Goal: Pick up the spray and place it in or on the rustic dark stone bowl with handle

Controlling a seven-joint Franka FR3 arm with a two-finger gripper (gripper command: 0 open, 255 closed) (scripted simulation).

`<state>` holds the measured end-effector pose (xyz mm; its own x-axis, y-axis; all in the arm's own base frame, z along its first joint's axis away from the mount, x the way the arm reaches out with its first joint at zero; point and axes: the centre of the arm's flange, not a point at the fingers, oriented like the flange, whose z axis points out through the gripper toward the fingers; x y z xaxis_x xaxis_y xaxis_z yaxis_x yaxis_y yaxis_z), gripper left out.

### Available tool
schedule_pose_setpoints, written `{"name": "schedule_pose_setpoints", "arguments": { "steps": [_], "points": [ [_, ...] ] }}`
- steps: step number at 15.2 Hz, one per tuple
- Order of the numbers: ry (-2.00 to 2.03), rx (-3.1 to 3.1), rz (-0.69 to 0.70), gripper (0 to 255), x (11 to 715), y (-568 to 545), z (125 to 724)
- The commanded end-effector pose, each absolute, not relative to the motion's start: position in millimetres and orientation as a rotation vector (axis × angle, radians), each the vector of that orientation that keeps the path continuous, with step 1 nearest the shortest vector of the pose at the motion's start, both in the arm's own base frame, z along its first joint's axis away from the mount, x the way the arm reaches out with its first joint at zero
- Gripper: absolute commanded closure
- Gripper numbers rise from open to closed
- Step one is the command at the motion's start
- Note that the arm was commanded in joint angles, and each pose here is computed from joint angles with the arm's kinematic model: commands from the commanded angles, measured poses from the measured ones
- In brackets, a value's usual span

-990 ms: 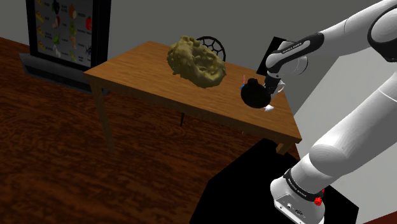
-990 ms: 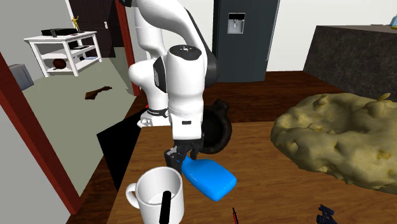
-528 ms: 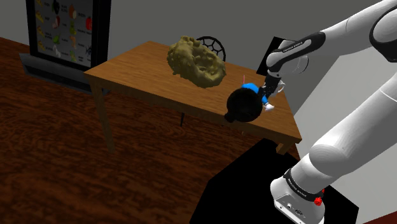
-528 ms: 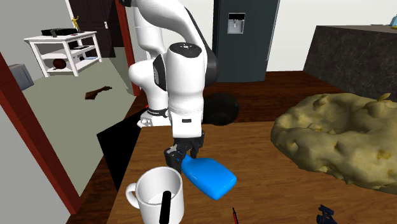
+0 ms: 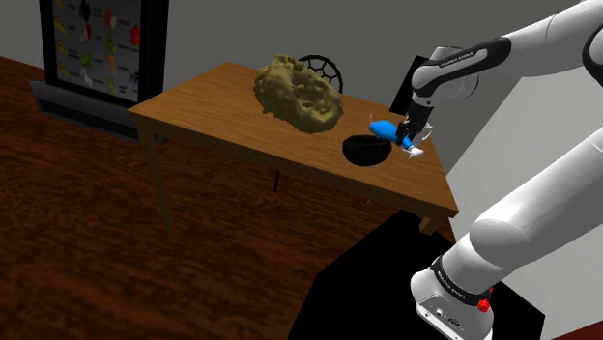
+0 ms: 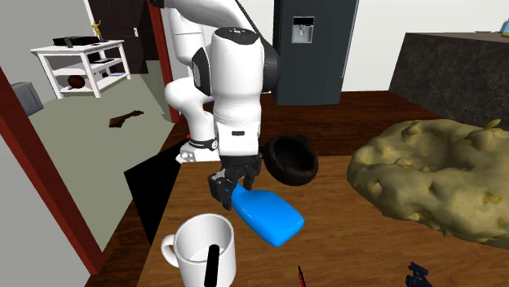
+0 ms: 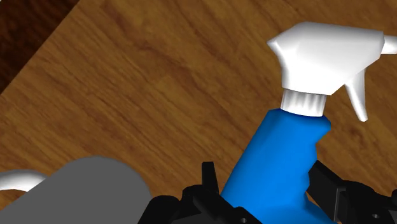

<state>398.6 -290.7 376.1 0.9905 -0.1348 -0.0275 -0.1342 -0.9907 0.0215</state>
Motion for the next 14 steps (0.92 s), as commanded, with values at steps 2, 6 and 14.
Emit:
{"name": "schedule_pose_setpoints", "arguments": {
  "steps": [2, 6, 14],
  "points": [
    [-0.211, 3.115, -0.046, 255, 399.6, -290.8, 392.0],
    [-0.211, 3.115, -0.046, 255, 399.6, -290.8, 413.1],
    [-0.211, 3.115, -0.046, 255, 399.6, -290.8, 455.4]
  ]
}}
